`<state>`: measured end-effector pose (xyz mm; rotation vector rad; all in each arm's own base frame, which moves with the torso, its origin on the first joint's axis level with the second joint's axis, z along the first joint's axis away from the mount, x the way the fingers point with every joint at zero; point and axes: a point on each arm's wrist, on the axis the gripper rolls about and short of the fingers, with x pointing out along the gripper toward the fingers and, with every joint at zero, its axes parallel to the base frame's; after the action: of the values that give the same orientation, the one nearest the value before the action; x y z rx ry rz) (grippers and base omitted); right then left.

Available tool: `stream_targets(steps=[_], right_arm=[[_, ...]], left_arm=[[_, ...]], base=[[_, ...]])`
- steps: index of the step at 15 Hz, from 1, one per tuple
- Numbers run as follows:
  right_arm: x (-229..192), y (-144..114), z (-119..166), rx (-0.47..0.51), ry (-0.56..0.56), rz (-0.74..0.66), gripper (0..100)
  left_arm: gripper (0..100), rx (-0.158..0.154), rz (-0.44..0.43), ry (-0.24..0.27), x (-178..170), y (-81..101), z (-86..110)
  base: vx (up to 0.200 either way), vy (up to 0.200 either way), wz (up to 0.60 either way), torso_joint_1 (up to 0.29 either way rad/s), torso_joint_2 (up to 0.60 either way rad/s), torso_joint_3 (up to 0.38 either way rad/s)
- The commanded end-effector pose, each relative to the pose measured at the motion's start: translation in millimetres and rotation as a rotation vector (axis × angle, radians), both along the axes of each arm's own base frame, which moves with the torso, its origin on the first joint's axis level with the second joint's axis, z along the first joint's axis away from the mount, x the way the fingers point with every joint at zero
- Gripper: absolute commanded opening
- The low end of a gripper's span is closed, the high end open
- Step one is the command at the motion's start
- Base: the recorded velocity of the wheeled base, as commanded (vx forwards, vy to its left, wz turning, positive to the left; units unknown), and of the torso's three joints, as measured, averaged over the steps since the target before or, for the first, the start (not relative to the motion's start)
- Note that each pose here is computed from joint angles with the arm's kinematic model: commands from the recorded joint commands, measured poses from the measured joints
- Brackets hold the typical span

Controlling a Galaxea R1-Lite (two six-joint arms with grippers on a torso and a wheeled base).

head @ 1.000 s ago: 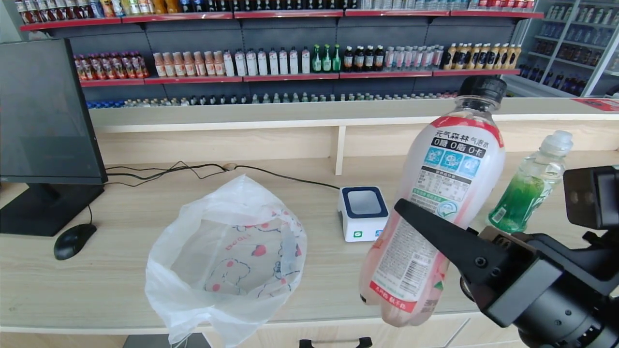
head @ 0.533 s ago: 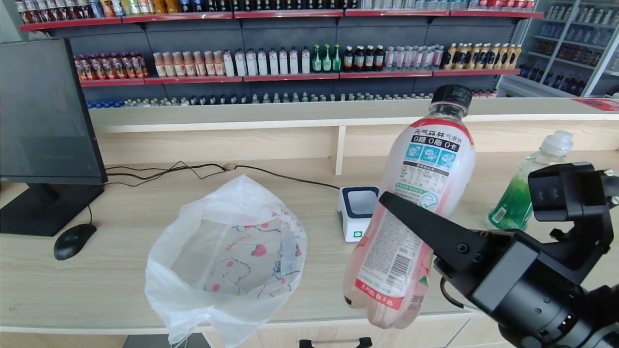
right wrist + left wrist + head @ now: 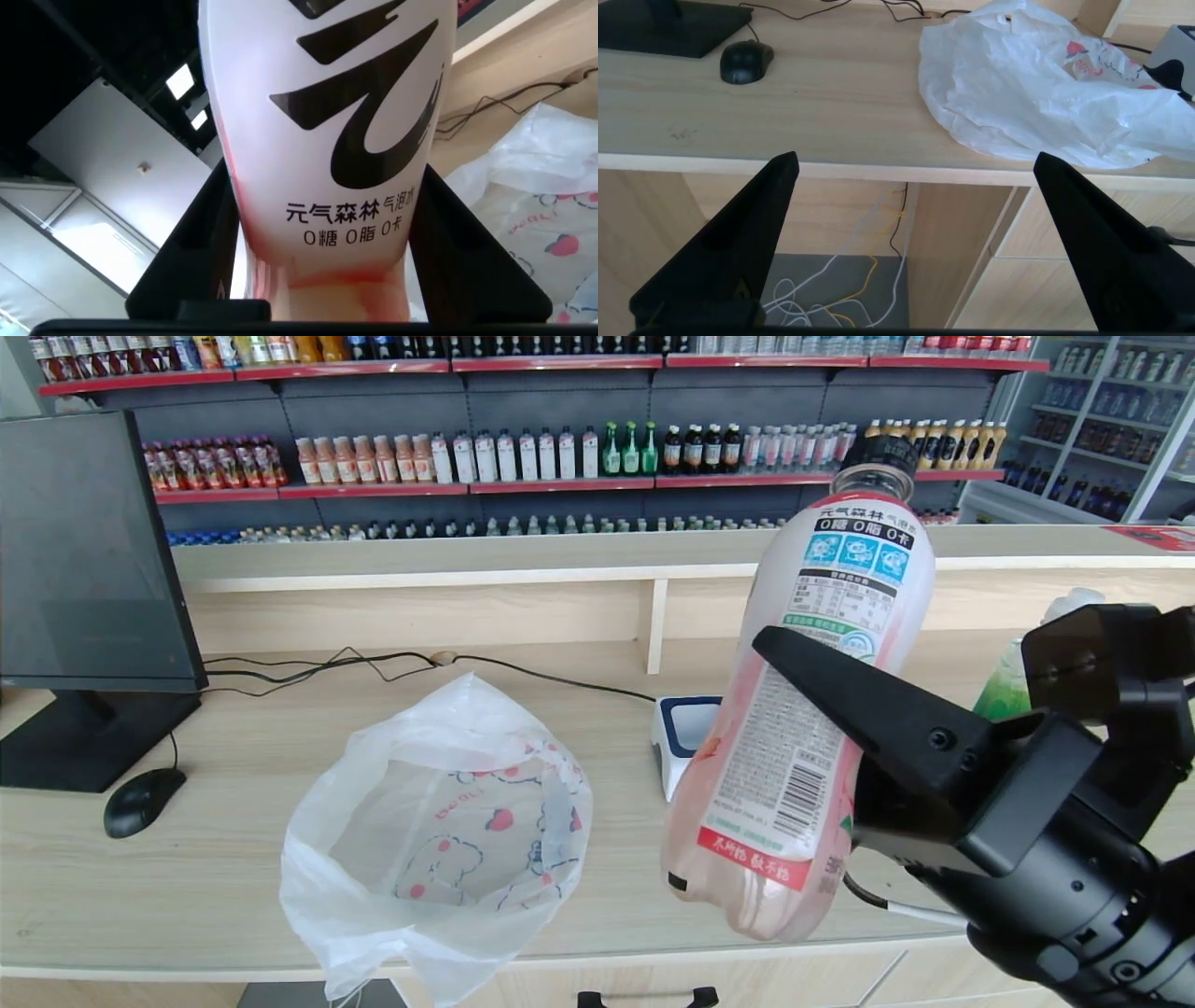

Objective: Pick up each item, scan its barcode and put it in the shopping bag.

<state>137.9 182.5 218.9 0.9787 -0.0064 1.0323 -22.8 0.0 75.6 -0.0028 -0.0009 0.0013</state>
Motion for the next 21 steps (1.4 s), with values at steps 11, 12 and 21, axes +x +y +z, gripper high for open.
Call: stream_targets(steps=[11, 12, 21], right_arm=[[-0.1, 2.3, 15.2, 0.044, -0.049, -0.003, 0], [-1.0, 2.3, 13.3, 0.023, -0.065, -0.011, 0], [-8.6, 5.5, -7.3, -0.208, -0.232, -0.099, 0]], left_arm=[[100, 0.0, 0.0, -0.001, 0.0, 0.0, 0.0], [100, 0.0, 0.0, -0.001, 0.0, 0.0, 0.0], [100, 0.0, 0.0, -0.001, 0.0, 0.0, 0.0]], base=[[0.0, 0.0, 0.0, 0.0, 0.0, 0.0], [0.0, 0.0, 0.0, 0.0, 0.0, 0.0], [0.0, 0.0, 0.0, 0.0, 0.0, 0.0]])
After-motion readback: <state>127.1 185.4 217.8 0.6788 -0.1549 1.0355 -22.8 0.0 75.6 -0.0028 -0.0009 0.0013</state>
